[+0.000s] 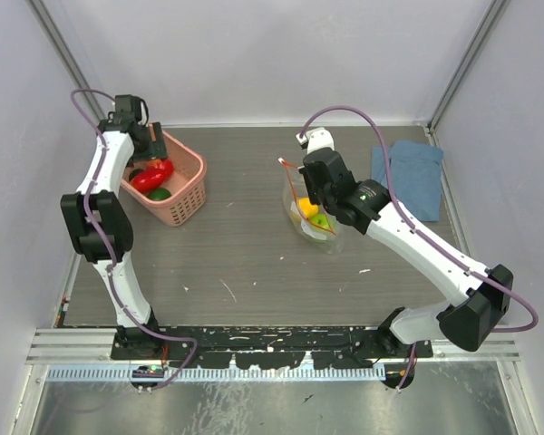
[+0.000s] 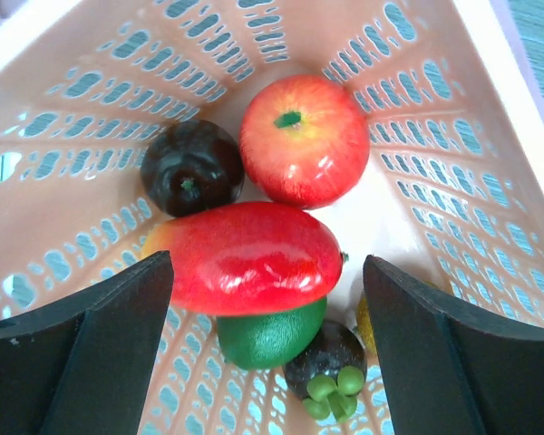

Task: Place the food in the zip-top bag and seal the zipper
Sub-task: Pick up the fake fruit from the bin.

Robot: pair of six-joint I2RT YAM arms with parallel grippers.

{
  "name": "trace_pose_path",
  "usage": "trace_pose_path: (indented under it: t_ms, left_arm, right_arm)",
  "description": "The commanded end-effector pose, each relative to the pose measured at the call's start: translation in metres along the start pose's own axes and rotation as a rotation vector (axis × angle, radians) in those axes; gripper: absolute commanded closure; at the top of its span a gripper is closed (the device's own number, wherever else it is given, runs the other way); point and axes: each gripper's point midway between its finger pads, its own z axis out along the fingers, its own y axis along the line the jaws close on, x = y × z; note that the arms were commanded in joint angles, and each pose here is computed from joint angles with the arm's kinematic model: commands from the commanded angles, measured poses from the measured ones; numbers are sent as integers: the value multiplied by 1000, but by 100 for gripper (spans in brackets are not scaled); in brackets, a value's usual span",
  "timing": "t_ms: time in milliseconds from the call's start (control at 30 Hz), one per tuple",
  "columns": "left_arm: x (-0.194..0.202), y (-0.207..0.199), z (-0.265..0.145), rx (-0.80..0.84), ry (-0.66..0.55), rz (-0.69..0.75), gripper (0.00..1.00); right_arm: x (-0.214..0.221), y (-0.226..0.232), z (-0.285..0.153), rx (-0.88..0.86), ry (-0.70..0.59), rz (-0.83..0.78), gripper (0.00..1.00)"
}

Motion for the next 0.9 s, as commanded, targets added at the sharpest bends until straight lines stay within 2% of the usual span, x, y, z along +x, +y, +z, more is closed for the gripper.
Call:
trace_pose_path:
  t_ms: [0, 67, 367, 867]
  left_arm:
    - [-16, 8, -40, 1, -45, 5, 13]
    - [-10, 14, -41, -30, -15, 26, 8]
    - [15, 24, -12, -94, 131, 109, 0]
    - [43, 29, 33, -147, 253, 145, 2]
  right_arm:
    - [-25, -7, -14, -2, -96, 40, 100]
    - [-25, -7, -14, -2, -96, 40, 100]
    - [-24, -5, -13, -15, -96, 40, 100]
    - [-22, -3, -10, -13, -89, 36, 100]
